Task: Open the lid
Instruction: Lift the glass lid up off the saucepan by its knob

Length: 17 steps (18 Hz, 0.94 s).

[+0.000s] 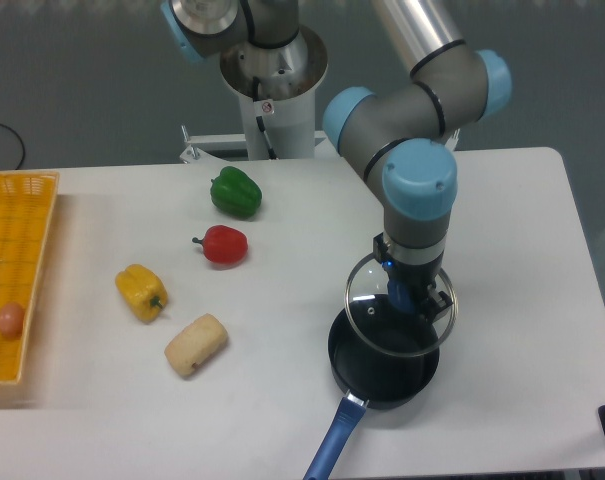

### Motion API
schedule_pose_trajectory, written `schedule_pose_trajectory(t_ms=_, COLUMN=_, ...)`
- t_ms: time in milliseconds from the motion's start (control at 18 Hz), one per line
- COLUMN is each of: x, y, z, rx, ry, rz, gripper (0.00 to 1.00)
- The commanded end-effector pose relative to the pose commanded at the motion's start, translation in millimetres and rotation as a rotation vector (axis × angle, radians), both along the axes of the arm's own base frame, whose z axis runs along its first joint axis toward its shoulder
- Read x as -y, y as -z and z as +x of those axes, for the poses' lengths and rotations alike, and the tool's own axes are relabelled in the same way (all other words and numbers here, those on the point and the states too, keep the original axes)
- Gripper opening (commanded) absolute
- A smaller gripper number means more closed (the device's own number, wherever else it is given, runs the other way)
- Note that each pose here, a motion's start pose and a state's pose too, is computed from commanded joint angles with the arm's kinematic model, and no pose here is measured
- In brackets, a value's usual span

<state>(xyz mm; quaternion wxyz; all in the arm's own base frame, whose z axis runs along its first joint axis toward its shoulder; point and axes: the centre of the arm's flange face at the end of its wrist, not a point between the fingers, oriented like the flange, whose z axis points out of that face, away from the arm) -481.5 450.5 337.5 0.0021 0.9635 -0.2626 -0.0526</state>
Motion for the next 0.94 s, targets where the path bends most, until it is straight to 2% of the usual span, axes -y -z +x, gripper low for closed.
schedule_pose_trajectory(t_ms=222, x=8, y=0, z=-4, rx=0.012, ry=-0.005, rz=-0.008, gripper=0.63)
schedule_pose_trajectory(t_ms=333, x=10, y=0, z=-7, rx=0.006, ry=0.033, rz=-0.017, gripper=0.63)
schedule_pose_trajectory(t_ms=667, x=30, y=-4, z=-14, rx=0.019, ry=0.047, rz=-0.026, gripper=0.63)
schedule_pose_trajectory(t_ms=944, x=31, y=-3, z=-15, rx=0.019, ry=0.046, rz=-0.03, gripper=0.63)
